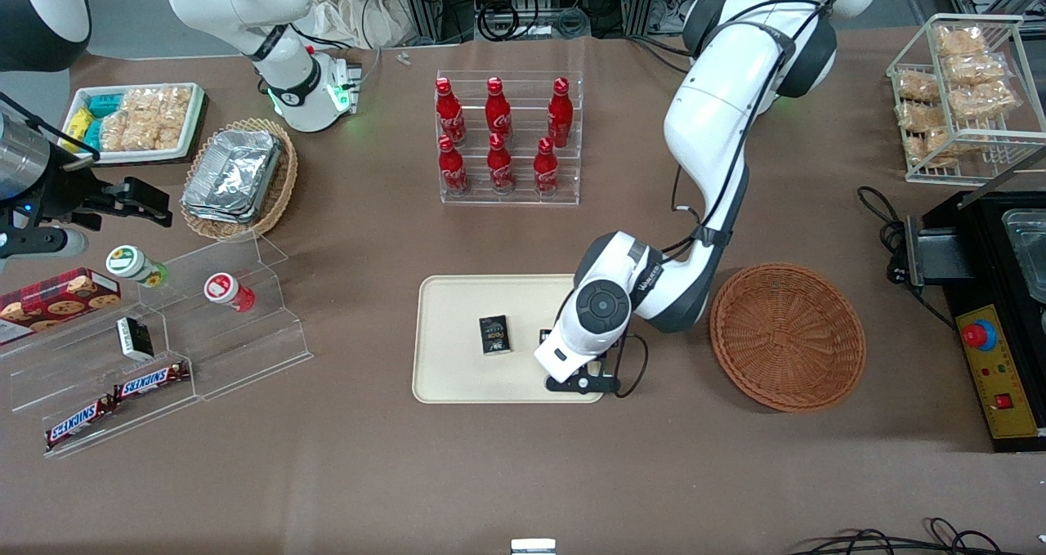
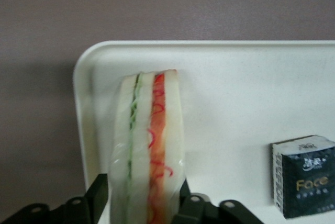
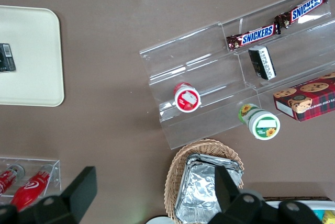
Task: Place sandwich from basket to tray
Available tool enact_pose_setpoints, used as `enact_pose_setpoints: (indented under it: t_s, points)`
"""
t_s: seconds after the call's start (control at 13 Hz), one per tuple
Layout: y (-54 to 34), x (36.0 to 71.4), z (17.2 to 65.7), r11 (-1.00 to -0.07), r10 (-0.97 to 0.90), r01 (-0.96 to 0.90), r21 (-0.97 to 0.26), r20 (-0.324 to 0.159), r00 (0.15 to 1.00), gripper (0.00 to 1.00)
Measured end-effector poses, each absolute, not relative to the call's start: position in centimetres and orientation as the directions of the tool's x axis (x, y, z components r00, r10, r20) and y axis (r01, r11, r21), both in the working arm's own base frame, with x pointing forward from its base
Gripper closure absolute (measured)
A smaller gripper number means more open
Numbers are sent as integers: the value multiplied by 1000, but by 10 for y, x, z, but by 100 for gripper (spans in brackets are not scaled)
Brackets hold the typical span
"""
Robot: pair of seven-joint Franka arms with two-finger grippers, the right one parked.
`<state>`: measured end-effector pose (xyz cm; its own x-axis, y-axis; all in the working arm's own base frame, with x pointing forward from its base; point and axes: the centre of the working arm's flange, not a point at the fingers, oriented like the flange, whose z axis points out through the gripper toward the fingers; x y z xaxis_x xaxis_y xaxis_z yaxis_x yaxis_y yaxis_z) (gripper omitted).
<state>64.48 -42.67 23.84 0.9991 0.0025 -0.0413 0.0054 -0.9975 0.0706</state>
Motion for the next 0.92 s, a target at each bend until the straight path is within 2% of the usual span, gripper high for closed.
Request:
enact_pose_setpoints:
  t_s: [0.23,0.54,0.69,0.92]
  points:
    - [-390,655,341,-997,71,72,23,-27,997,1]
    - [-249,658,499,-967,247,246,-69,-4,969,0]
    - [-180,646,530,-961,274,273,-52,-17,962,0]
    - [-84,623,535,-971,239,238,-27,-78,968,0]
